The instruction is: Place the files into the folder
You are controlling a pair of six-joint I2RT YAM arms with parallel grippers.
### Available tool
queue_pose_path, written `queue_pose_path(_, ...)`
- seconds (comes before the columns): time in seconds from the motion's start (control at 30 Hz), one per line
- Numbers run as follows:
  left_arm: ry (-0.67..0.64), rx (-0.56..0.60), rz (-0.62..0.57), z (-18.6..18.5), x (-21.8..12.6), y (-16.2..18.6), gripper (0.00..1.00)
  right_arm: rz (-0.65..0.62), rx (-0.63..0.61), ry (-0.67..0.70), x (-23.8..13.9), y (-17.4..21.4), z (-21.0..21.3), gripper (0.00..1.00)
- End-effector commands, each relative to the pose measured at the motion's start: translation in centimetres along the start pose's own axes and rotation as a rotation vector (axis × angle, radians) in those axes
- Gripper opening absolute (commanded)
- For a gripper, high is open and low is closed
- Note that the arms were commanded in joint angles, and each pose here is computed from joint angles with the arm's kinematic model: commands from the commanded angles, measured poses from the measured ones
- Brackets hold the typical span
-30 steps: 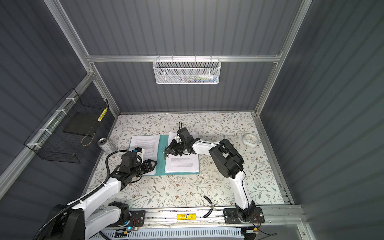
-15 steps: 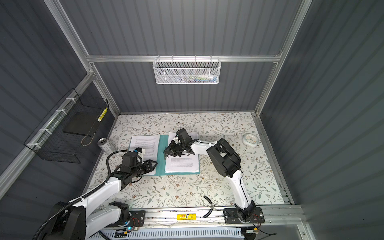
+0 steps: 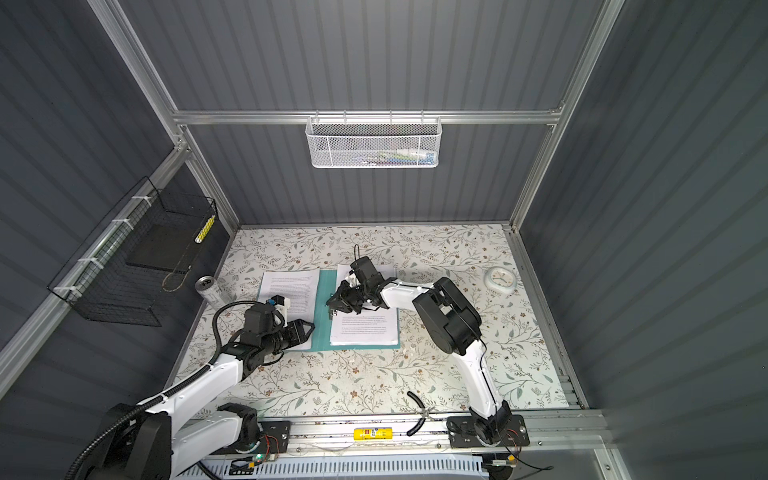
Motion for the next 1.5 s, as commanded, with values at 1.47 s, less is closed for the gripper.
queue_pose_path(1.47, 0.019, 0.02, -0.005, 0.0, 0.5, -0.3, 0.47, 0.027, 0.008, -0.016, 1.2, 0.8, 0.0, 0.16)
Point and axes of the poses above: each gripper's point midway between its finger pads, its own x axis out along the fingers, its own z axis along the line the jaws close on, y = z × x, the point moved 10 cm from there along -x, back along the fingers, and after that the axes turned 8 degrees about x, right-handed, at the moved point
